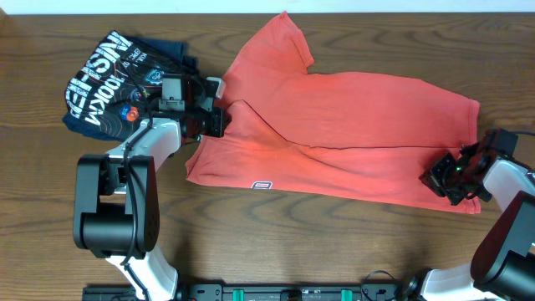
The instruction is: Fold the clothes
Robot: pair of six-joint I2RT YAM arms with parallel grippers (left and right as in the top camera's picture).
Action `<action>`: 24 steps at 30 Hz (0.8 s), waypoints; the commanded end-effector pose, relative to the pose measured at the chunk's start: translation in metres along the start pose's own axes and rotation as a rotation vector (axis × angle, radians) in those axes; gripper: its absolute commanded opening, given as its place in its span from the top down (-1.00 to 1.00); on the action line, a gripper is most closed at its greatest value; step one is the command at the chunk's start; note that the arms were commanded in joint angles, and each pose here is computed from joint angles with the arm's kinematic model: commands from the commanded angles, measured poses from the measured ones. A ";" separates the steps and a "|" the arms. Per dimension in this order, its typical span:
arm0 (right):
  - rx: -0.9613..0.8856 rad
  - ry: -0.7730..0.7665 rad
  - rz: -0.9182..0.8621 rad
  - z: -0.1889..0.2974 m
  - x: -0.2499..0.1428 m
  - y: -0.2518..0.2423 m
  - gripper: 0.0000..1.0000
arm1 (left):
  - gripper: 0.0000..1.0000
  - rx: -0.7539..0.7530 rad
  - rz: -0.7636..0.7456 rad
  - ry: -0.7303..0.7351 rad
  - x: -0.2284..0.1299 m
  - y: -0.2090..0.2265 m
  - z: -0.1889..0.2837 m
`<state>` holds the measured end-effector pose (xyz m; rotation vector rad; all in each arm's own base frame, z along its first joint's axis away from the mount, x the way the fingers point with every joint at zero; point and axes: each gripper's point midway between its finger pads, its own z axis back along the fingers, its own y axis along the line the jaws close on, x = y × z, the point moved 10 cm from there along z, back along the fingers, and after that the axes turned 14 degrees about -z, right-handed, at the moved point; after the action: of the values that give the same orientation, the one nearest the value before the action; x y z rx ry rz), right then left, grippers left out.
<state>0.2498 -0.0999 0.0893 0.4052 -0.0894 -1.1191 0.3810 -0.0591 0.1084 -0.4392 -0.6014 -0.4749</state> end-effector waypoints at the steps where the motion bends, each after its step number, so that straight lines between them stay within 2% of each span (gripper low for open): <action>1: -0.007 0.000 0.029 0.001 -0.004 0.002 0.82 | 0.73 -0.078 -0.053 -0.100 0.024 -0.009 0.014; 7: -0.007 0.000 0.029 0.001 -0.004 0.002 0.81 | 0.74 -0.140 -0.117 -0.192 0.037 -0.016 0.017; 13: -0.008 -0.001 0.029 0.001 -0.004 0.002 0.80 | 0.75 -0.139 -0.220 -0.223 0.044 -0.024 0.012; 16: -0.007 0.000 0.029 0.001 -0.004 0.002 0.80 | 0.66 -0.123 -0.233 -0.211 0.043 -0.026 0.008; 20: -0.011 0.004 0.027 0.001 -0.005 0.002 0.80 | -0.09 0.094 -0.122 -0.132 0.037 -0.008 0.007; 22: -0.012 0.005 0.027 0.001 -0.005 0.002 0.79 | -0.26 0.154 -0.079 -0.125 0.036 -0.002 0.010; 24: -0.012 0.005 0.027 0.001 -0.005 0.002 0.78 | -0.33 0.157 -0.052 -0.140 0.038 0.000 0.015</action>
<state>0.2490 -0.0991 0.0894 0.4093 -0.0818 -1.1199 0.3939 -0.0746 0.1263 -0.3990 -0.7398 -0.5364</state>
